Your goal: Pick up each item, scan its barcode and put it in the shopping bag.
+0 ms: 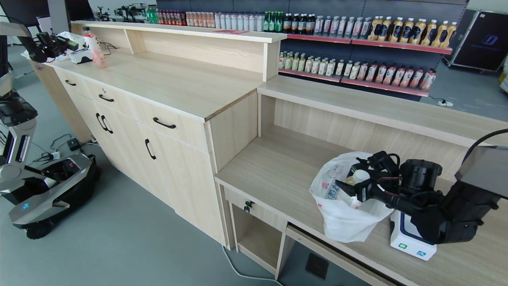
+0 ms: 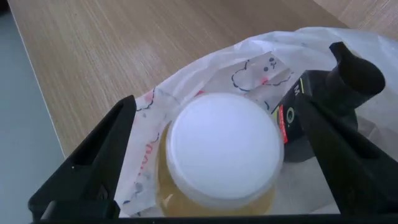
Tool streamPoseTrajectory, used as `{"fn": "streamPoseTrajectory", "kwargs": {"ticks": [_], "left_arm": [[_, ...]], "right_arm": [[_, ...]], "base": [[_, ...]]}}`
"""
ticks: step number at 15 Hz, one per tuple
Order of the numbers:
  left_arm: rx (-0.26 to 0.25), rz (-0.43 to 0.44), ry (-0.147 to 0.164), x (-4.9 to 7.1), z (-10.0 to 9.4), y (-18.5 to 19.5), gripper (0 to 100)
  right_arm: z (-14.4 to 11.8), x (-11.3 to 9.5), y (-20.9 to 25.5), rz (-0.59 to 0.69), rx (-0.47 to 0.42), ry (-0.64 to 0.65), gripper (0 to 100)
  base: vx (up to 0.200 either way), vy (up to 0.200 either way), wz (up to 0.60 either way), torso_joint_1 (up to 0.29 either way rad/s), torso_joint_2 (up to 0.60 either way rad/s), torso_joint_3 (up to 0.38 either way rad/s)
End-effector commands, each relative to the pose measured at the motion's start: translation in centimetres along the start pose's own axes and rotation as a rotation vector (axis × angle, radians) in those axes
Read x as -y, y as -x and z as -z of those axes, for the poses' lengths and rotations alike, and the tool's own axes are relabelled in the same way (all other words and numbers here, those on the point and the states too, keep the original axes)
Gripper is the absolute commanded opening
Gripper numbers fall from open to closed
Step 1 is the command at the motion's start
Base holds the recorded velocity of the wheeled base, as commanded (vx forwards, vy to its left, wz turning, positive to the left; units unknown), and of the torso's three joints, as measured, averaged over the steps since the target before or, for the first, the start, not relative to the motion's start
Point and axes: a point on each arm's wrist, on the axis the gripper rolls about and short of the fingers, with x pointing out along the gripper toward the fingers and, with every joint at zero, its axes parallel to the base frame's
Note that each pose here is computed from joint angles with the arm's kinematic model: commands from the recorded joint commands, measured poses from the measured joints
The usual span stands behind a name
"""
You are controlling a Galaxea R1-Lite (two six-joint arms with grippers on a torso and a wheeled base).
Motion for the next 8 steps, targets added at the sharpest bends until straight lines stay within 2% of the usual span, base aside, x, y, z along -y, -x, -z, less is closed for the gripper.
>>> {"fn": "streamPoseTrajectory", "kwargs": {"ticks": [1, 4, 6, 8], "left_arm": [[0.001, 0.0, 0.0, 0.0, 0.0, 0.0, 100], [0.001, 0.0, -0.002, 0.0, 0.0, 0.0, 100], [0.001, 0.0, 0.0, 0.0, 0.0, 0.0, 100], [0.001, 0.0, 0.0, 0.0, 0.0, 0.0, 100]], "right_arm": [[-6.4, 0.8, 6.5, 0.068, 0.074, 0.028, 100], [-9.2, 1.2, 12.5, 0.156, 0.089, 0.049, 100], [-11.1, 2.1, 16.6, 0.25, 0.113, 0.1, 100], [-12.3, 1.8, 19.3, 0.298, 0.115, 0.094, 100]], "base": [[0.0, 0.0, 0.0, 0.0, 0.0, 0.0], [0.0, 0.0, 0.0, 0.0, 0.0, 0.0], [0.0, 0.0, -0.6, 0.0, 0.0, 0.005], [0.0, 0.0, -0.6, -0.002, 0.0, 0.0]]}}
